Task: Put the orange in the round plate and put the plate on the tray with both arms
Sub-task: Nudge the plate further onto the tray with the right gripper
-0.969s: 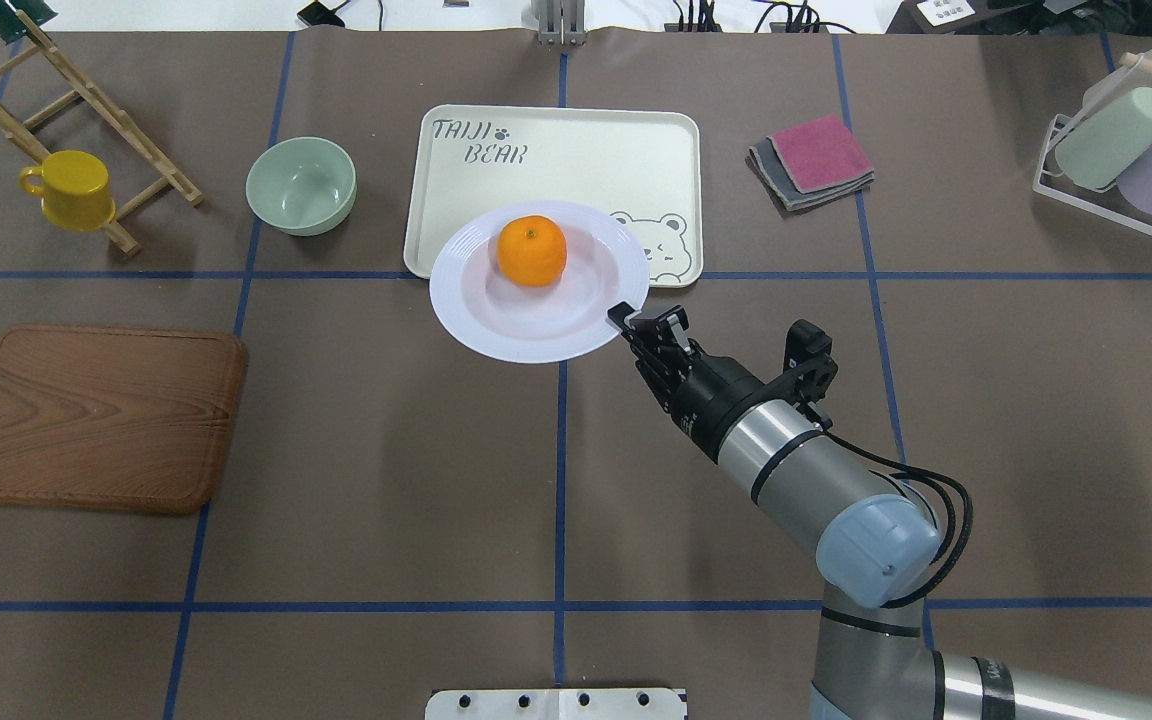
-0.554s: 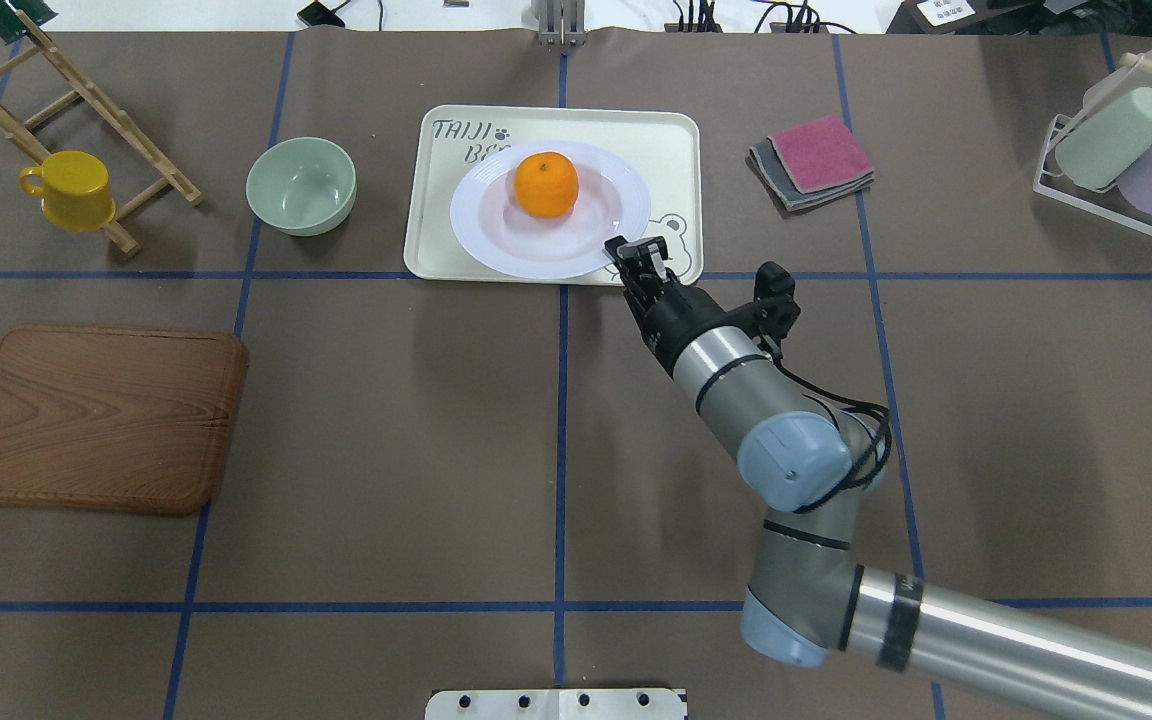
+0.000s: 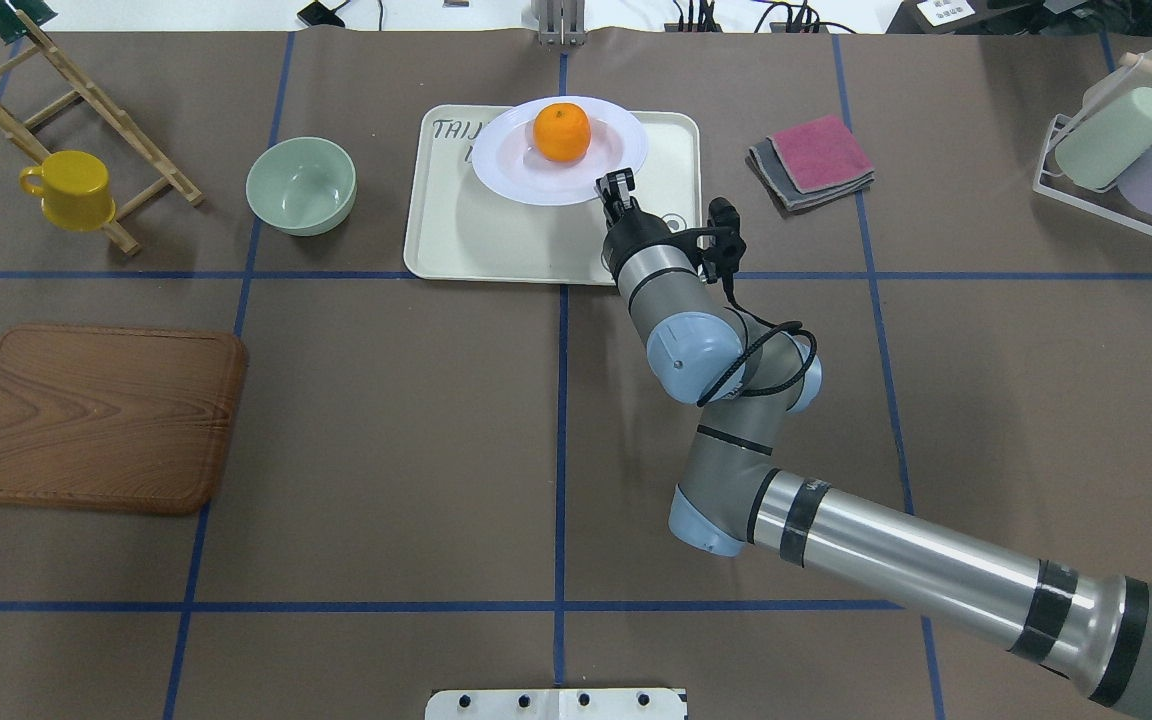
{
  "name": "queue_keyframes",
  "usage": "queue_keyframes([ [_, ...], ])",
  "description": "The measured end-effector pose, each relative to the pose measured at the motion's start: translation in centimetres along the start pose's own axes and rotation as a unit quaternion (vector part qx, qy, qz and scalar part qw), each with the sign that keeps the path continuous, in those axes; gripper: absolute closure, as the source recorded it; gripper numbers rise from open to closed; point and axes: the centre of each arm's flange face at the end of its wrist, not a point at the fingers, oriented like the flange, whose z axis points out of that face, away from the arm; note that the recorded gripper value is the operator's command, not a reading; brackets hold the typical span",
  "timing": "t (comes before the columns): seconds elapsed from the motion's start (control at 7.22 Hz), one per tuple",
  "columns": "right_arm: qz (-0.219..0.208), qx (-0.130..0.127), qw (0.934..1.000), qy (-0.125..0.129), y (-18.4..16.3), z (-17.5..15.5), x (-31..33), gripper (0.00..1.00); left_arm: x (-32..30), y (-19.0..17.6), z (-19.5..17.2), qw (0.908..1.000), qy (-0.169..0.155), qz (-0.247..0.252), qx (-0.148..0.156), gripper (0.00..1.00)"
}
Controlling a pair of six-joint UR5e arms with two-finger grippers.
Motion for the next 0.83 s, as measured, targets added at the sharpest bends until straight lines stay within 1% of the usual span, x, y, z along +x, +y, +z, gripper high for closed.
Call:
queue_keyframes([
  [0.14, -0.027, -0.004, 0.9996, 0.008, 0.2, 0.2, 0.0, 0.0, 0.0, 0.0, 0.0, 1.0, 0.0, 0.0, 0.0, 0.0],
  [0.28, -0.068, -0.024, 0.9973, 0.015, 0.4, -0.6, -0.3, 0.0, 0.0, 0.0, 0.0, 1.0, 0.0, 0.0, 0.0, 0.0],
  [0.42, -0.121, -0.05, 0.991, 0.03, 0.2, -1.9, -0.6, 0.0, -0.1, 0.0, 0.1, 1.0, 0.0, 0.0, 0.0, 0.0],
  [0.55, -0.203, -0.075, 0.9743, 0.063, 0.0, -3.1, -1.2, 0.0, -0.2, 0.0, 0.1, 1.0, -0.001, 0.0, 0.0, 0.0],
  [0.69, -0.301, -0.103, 0.9403, 0.119, -0.9, -3.7, -2.9, 0.0, -0.3, 0.0, 0.2, 1.0, -0.003, 0.003, 0.002, 0.0],
  [0.83, -0.381, -0.143, 0.8938, 0.188, -3.3, -4.3, -5.8, 0.0, -0.5, 0.0, 0.4, 1.0, -0.005, 0.006, 0.004, 0.0],
])
